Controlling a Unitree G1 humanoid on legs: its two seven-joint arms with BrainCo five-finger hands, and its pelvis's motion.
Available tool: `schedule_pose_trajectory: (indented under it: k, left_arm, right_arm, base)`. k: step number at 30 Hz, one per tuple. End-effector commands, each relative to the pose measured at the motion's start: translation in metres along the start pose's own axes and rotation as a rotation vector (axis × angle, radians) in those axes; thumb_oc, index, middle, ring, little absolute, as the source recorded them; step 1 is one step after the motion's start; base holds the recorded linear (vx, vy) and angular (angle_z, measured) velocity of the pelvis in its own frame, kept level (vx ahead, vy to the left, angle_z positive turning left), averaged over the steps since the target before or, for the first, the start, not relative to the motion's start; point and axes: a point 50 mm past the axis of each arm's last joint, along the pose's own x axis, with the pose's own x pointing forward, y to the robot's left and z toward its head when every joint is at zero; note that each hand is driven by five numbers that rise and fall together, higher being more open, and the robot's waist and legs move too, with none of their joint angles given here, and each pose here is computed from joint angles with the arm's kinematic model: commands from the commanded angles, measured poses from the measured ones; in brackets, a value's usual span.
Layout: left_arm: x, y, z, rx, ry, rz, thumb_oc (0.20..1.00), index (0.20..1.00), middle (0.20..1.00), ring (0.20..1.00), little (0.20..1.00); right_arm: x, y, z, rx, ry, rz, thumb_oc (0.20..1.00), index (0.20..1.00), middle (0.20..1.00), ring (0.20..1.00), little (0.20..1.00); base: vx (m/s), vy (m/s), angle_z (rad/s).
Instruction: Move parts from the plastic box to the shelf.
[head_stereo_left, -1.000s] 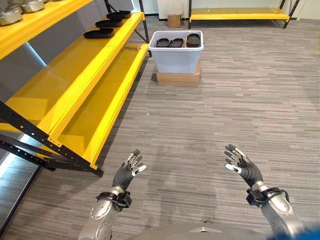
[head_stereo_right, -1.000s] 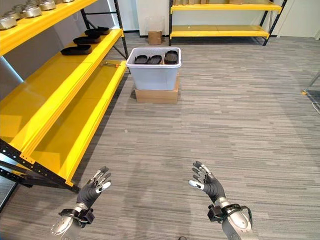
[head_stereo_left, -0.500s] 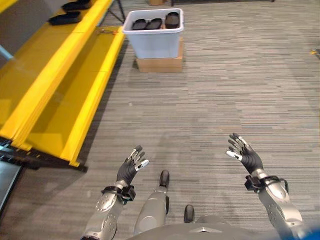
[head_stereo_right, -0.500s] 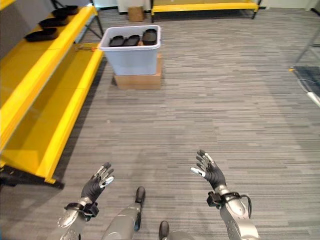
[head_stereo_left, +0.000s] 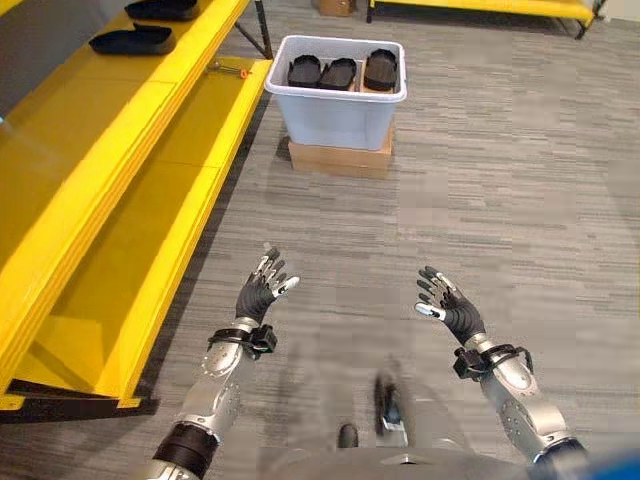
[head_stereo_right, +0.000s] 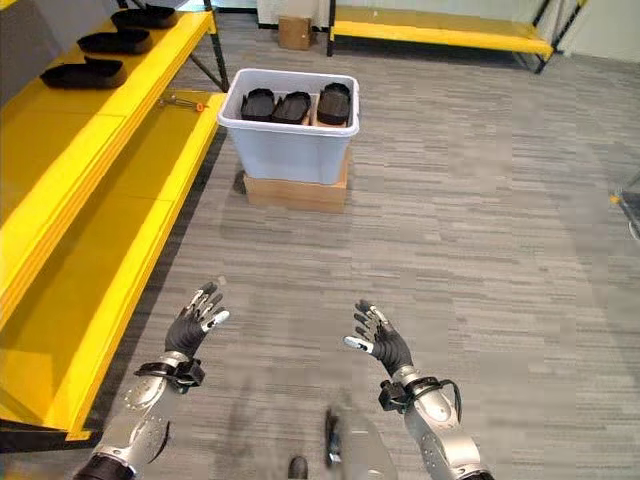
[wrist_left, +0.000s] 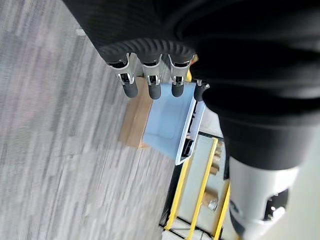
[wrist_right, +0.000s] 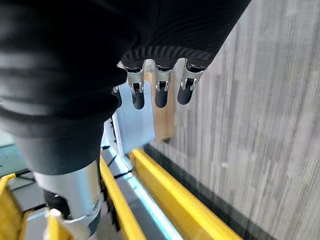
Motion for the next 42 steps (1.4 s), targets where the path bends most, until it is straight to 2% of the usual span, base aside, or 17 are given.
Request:
schedule_pose_trajectory:
  k: [1,19,28,42]
  left_arm:
    - [0.006,-0.012,0.025,0.029,-0.134,-0.066,1.0,1.0,1.0,1.0,1.0]
    - [0.007,-0.032,0.008,-0.074,-0.08,-0.087,1.0,1.0,1.0,1.0,1.0]
    - [-0.001,-0.023,0.002,-0.054,-0.063,-0.06,1.0,1.0,1.0,1.0,1.0]
    - [0.024,-0.025,0.04,-0.011,-0.206,-0.016,1.0,1.0,1.0,1.0,1.0]
  right_arm:
    - [0.013,-0.002,0.031,-0.043,-0.138,0.004,1.0,1.0,1.0,1.0,1.0]
    - [0.003,-0.025,0.041,-0.069,-0.171,-0.099,1.0,1.0,1.0,1.0,1.0]
    - [0.003,-0.024,0.036,-0.091,-0.165,-0.105,1.0,1.0,1.0,1.0,1.0]
    - [0.036,0.002,0.051,-0.074,-0.211,-0.05,1.0,1.0,1.0,1.0,1.0]
  base:
    - [0.43,-0.067,0.29]
    - [0.24,-0.106,0.08]
    - [0.22,0.067,-0.41]
    - [0.14,0.167,-0.31]
